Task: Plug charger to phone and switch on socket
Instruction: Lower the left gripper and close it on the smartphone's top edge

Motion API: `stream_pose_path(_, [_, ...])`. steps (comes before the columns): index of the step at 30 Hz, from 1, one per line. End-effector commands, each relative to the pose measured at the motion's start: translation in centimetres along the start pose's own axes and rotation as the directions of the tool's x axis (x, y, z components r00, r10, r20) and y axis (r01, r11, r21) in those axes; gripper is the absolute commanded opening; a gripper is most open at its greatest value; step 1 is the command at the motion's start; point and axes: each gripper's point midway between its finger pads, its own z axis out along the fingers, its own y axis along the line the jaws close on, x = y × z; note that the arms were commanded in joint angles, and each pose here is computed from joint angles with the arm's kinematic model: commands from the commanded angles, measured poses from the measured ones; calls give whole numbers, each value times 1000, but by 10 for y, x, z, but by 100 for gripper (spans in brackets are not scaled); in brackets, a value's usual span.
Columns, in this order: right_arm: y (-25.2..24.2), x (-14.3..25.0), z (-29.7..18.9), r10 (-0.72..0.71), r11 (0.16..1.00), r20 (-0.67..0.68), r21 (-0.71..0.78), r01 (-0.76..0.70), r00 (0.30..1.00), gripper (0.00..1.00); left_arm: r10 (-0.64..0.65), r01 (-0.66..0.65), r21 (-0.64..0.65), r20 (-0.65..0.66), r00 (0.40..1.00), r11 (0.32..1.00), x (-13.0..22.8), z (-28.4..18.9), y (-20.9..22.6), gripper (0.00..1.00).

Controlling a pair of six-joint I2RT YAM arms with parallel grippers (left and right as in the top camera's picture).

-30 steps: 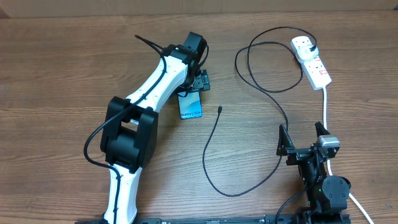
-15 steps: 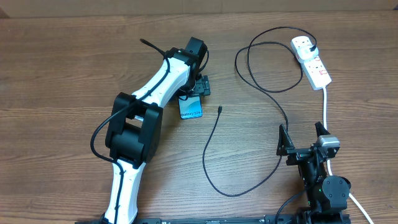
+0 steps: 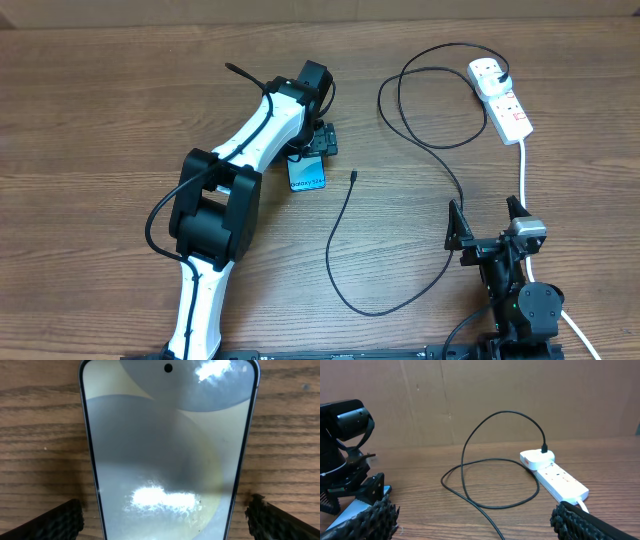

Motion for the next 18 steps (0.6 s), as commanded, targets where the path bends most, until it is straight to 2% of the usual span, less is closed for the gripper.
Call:
stream_pose_path(1, [2,2,0,4,1000,3,-11,-4,1000,100,-20,20,-1,-21,1000,1000,2,5,4,100])
stream_pose_path(18, [2,2,0,4,1000,3,-11,-4,1000,100,-20,20,-6,-22,1000,1000,4,7,5,100])
